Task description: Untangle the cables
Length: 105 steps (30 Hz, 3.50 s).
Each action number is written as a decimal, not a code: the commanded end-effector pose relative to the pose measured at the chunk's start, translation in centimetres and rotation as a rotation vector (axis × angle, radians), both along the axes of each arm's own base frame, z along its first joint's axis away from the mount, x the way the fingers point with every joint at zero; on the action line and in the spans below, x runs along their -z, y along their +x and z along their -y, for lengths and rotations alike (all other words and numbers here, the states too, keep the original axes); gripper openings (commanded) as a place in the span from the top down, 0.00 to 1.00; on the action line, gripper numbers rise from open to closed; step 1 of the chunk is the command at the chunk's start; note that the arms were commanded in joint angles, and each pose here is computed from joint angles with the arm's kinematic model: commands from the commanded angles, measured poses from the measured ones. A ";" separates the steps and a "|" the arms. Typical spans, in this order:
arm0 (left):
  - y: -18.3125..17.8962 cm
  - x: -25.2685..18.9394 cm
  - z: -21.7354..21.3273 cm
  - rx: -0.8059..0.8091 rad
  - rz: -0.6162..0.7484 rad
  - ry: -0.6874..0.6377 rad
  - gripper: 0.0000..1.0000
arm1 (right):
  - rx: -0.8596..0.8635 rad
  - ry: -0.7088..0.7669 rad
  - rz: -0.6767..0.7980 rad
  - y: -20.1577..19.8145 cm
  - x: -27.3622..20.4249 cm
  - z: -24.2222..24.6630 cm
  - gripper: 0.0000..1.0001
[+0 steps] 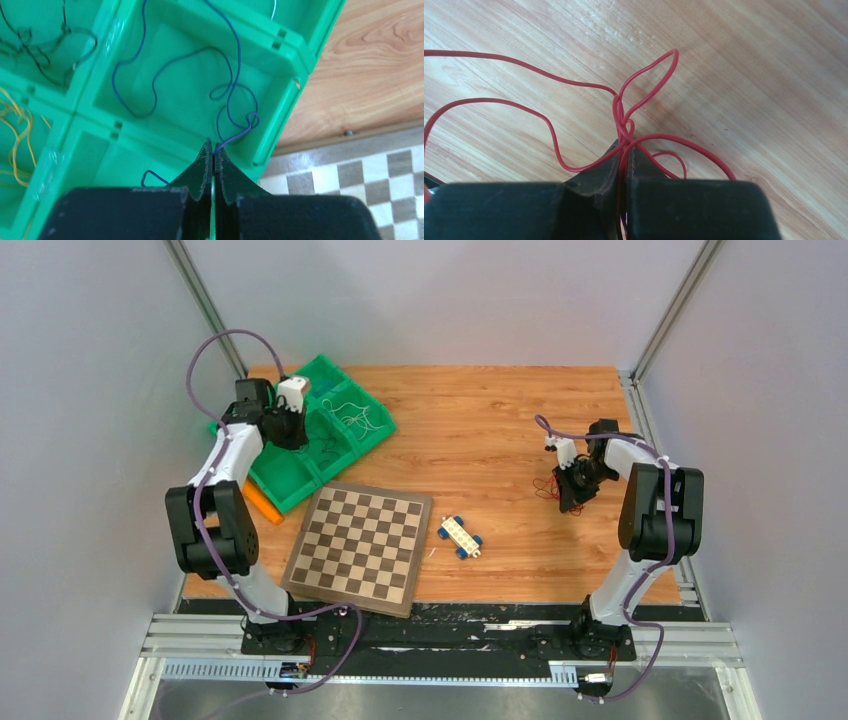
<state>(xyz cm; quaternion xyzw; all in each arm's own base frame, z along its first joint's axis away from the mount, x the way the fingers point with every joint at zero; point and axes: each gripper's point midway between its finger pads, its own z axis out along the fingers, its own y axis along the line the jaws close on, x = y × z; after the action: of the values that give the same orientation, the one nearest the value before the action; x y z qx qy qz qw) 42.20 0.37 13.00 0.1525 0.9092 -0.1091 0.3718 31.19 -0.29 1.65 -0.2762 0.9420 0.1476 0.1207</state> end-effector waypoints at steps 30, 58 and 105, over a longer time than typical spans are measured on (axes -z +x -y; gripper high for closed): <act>1.7 -8.9 6.3 0.291 0.235 0.066 0.01 | -0.153 0.373 0.271 1.1 -12.5 -7.9 1.00; -19.8 -17.8 36.0 1.143 0.296 -0.669 0.56 | -0.596 0.593 0.291 -4.9 -20.3 -24.4 0.96; -11.9 -32.0 5.7 0.267 0.616 -0.504 1.00 | -0.078 0.298 0.105 1.0 -5.3 -4.1 0.53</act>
<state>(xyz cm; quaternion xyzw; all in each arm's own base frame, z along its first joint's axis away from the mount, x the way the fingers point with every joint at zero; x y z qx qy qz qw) 32.52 -5.41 48.12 0.1730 0.6480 -0.3410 0.6587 30.69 3.35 4.22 -0.2796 0.9064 0.2749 0.1574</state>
